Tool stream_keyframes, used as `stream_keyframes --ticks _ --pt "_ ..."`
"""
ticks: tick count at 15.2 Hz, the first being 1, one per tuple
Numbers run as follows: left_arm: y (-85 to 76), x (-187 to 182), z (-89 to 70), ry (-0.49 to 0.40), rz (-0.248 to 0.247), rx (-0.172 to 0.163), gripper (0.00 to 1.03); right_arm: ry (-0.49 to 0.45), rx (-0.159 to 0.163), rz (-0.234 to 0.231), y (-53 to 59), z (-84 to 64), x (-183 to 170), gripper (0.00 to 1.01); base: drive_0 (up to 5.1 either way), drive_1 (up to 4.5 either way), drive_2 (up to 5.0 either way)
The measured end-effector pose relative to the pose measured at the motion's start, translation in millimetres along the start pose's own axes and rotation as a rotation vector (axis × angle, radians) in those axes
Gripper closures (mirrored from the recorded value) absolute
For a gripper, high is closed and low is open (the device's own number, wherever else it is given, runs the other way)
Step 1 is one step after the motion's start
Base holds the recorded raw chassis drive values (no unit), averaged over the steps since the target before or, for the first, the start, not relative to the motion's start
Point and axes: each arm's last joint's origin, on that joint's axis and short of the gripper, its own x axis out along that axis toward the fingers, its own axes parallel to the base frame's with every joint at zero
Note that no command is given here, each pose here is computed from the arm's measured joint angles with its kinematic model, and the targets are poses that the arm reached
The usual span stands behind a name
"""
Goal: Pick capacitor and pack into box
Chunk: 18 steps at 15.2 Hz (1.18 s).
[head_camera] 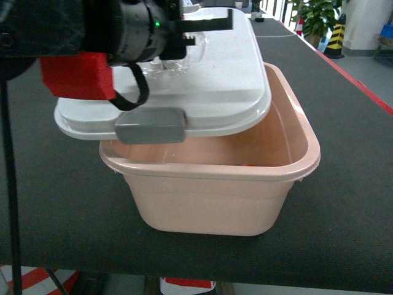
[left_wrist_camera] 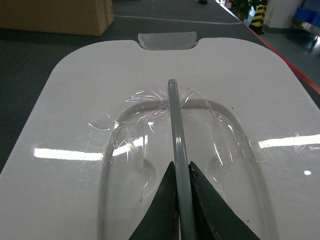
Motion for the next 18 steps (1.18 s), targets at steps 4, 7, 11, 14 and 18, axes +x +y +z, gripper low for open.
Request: stream_keyframes --ticks 4,7,11,14,18 --pt "-27.0 12 -9.2 0.049 -0.014 0.007 1.01 0.0 0.0 0.0 0.0 0.0 0 0.03 0.0 0.0 0.0" --pt "-39.2 11 -8.9 0.078 -0.018 0.022 1.01 0.0 0.0 0.0 0.0 0.0 0 0.03 0.0 0.0 0.0" --pt "-51.3 5 -13.5 0.133 -0.033 0.034 1.01 0.0 0.0 0.0 0.0 0.0 0 0.03 0.0 0.0 0.0" --pt "-53.0 1 -18.5 0.149 -0.018 0.053 1.01 0.0 0.0 0.0 0.0 0.0 0 0.03 0.0 0.0 0.0" --pt "-51.1 -3 -18.7 0.159 -0.029 0.06 1.01 0.0 0.0 0.0 0.0 0.0 0 0.03 0.0 0.0 0.0"
